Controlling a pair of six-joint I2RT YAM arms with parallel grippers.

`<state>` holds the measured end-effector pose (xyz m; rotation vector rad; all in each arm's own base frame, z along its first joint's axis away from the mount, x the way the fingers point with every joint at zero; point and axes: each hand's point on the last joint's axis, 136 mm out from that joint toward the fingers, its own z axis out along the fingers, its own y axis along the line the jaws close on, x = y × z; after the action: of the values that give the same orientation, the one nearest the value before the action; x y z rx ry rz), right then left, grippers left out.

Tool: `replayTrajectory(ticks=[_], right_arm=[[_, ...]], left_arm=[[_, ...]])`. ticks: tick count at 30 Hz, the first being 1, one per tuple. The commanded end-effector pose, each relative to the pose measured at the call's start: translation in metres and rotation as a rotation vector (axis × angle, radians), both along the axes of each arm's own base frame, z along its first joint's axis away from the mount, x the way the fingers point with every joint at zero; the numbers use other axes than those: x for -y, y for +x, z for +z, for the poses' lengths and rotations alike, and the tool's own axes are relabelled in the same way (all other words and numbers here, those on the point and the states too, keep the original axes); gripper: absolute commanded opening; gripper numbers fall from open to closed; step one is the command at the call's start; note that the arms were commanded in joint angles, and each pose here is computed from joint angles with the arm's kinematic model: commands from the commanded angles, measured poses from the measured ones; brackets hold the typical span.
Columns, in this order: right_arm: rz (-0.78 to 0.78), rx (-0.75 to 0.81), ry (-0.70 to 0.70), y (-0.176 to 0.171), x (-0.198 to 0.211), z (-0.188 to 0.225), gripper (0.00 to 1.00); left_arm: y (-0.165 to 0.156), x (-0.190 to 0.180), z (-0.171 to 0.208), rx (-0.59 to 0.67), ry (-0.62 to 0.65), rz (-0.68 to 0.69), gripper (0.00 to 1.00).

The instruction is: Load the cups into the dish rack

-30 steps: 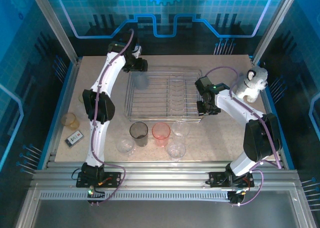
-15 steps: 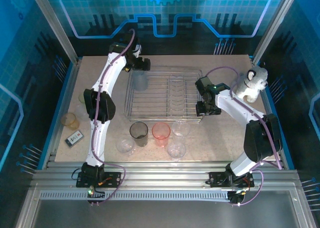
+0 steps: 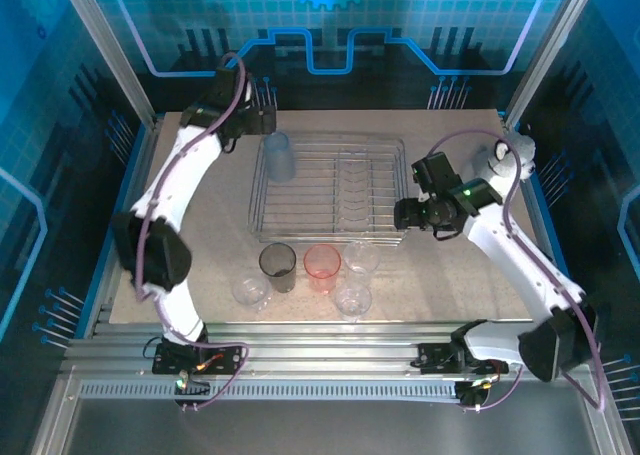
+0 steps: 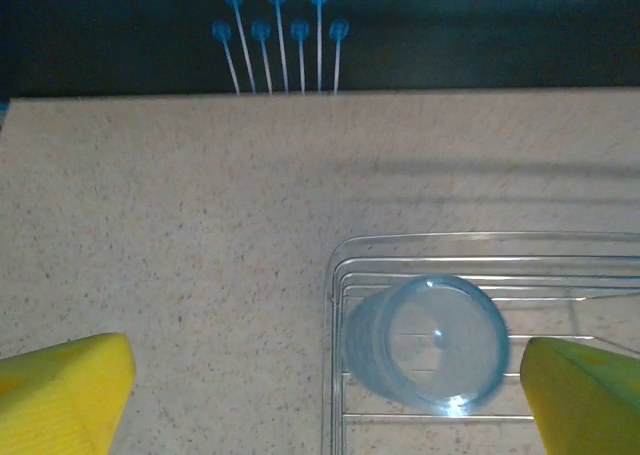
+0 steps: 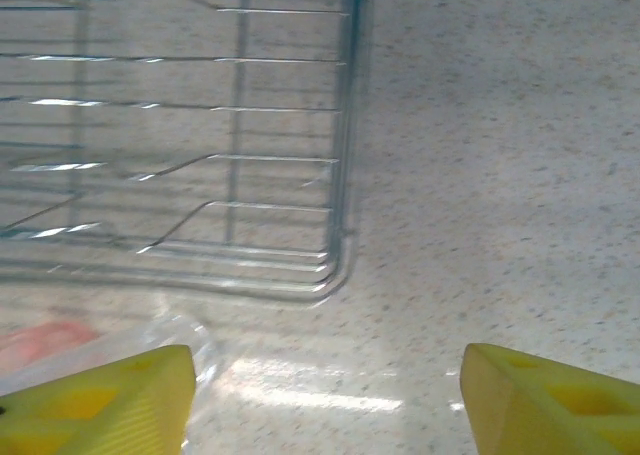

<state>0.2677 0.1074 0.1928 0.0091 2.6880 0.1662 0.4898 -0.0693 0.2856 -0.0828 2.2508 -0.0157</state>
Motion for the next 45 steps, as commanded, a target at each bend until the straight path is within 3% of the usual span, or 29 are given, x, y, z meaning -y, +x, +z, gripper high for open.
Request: replayTrajectory(ticks=[1,5,9,16,35,40,42,45], right_arm=[[0.039,-0.083,0.073,-0.041,-0.022,-0.003,0.68],[0.082,-0.116,0.083,-0.068,-0.042,-0.01,0.56],[0.105,-0.133,0.059,-0.081,-0.055,-0.019,0.53],[0.123,-0.14,-0.003,-0.078,-0.067,-0.033,0.46],[0.117,-0.165,-0.111,-0.052,-0.081,-0.06,0.28],[0.092,-0.168,-0.153,-0.055,-0.066,-0.054,0.13],[0.074,-0.163,-0.16,-0.058,-0.055,-0.049,0.0],[0.04,-0.142,-0.153,-0.065,-0.036,-0.038,0.0]], left_arm=[[-0.026,0.004,0.031,0.176,-0.092,-0.049,0.99],[-0.08,-0.009,0.031,0.264,-0.147,-0.008,0.99],[-0.129,-0.02,0.022,0.32,-0.225,0.034,0.99],[-0.175,-0.004,0.007,0.301,-0.374,-0.043,0.99],[-0.206,0.0,-0.023,0.183,-0.427,-0.048,0.99],[-0.206,0.003,-0.024,0.141,-0.428,-0.059,0.99],[-0.206,0.006,-0.021,0.146,-0.442,-0.069,0.99],[-0.206,0.013,-0.015,0.152,-0.474,-0.102,0.99]])
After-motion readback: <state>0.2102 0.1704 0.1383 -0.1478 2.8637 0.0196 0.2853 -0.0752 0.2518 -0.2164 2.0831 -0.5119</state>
